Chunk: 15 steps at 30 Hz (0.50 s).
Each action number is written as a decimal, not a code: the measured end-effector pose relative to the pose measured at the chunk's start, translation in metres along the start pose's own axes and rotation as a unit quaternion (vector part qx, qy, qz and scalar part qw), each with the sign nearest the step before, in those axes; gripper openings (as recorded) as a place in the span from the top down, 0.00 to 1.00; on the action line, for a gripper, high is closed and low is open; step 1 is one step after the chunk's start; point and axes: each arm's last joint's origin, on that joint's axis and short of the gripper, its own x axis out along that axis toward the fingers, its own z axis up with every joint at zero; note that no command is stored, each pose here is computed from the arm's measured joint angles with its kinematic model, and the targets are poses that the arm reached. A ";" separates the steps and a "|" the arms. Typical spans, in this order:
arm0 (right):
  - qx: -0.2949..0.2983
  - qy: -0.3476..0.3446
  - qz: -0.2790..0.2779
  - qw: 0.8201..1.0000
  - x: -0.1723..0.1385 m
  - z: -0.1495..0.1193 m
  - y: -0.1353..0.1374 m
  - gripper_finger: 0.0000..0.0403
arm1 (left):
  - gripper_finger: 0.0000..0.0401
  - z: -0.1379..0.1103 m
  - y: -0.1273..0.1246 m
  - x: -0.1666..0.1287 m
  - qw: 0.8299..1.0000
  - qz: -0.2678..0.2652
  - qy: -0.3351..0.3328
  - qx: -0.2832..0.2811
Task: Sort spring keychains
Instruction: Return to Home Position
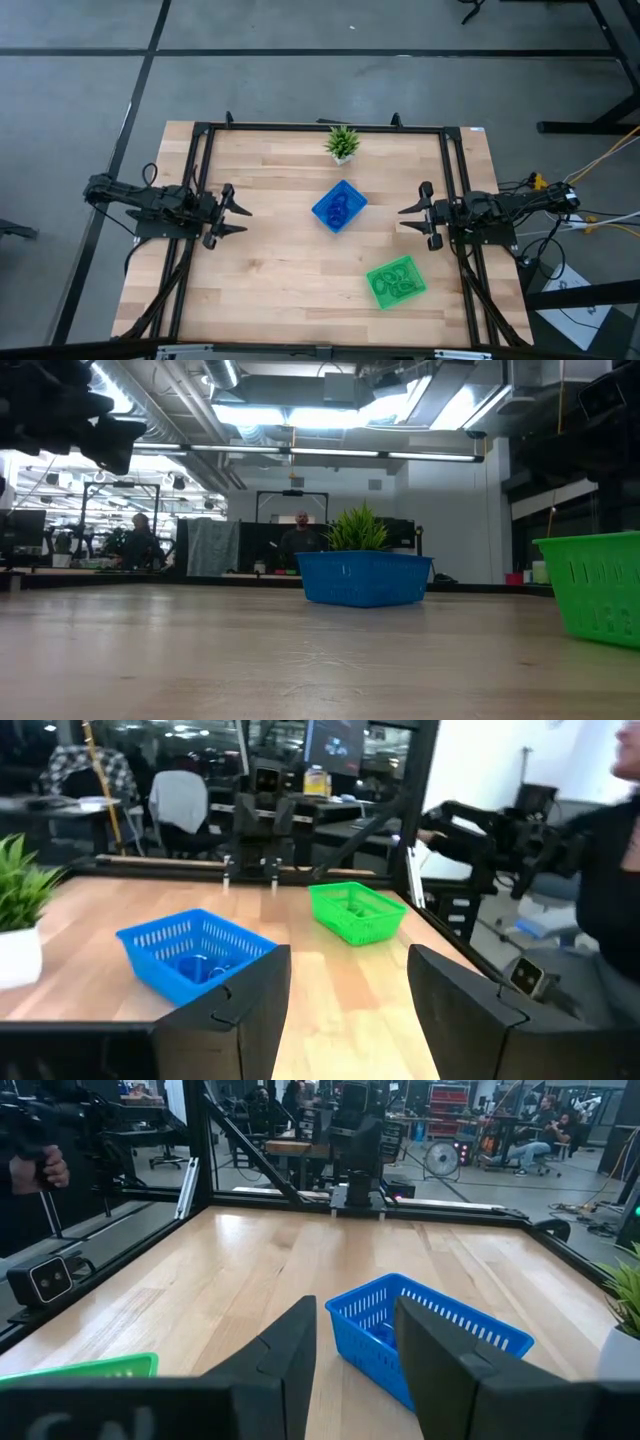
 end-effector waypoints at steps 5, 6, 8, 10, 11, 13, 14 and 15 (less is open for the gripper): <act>0.000 0.000 0.000 1.000 0.000 0.000 0.000 0.66 | 0.51 -0.002 -0.002 0.000 0.999 -0.036 0.013 0.024; 0.000 0.000 0.000 1.000 0.000 0.000 0.000 0.66 | 0.51 -0.002 -0.002 0.000 0.999 -0.037 0.013 0.023; 0.000 0.000 0.000 1.000 0.000 0.000 0.000 0.66 | 0.51 -0.002 -0.002 0.000 0.999 -0.036 0.013 0.016; 0.000 0.000 0.000 1.000 0.000 0.000 0.000 0.66 | 0.51 -0.002 -0.002 0.000 0.999 -0.033 0.013 0.010; 0.000 0.000 0.000 1.000 0.000 0.000 0.000 0.66 | 0.51 -0.002 -0.002 0.000 0.999 -0.029 0.013 0.005; 0.000 0.000 0.000 1.000 0.000 0.000 0.000 0.66 | 0.51 -0.002 -0.001 0.000 1.000 -0.023 0.012 0.003; 0.000 0.000 0.000 1.000 0.000 0.000 0.000 0.66 | 0.51 -0.002 -0.001 0.000 1.000 -0.021 0.012 0.003; 0.000 0.000 0.000 1.000 0.000 0.000 0.000 0.66 | 0.51 -0.002 -0.001 0.000 1.000 -0.019 0.011 0.003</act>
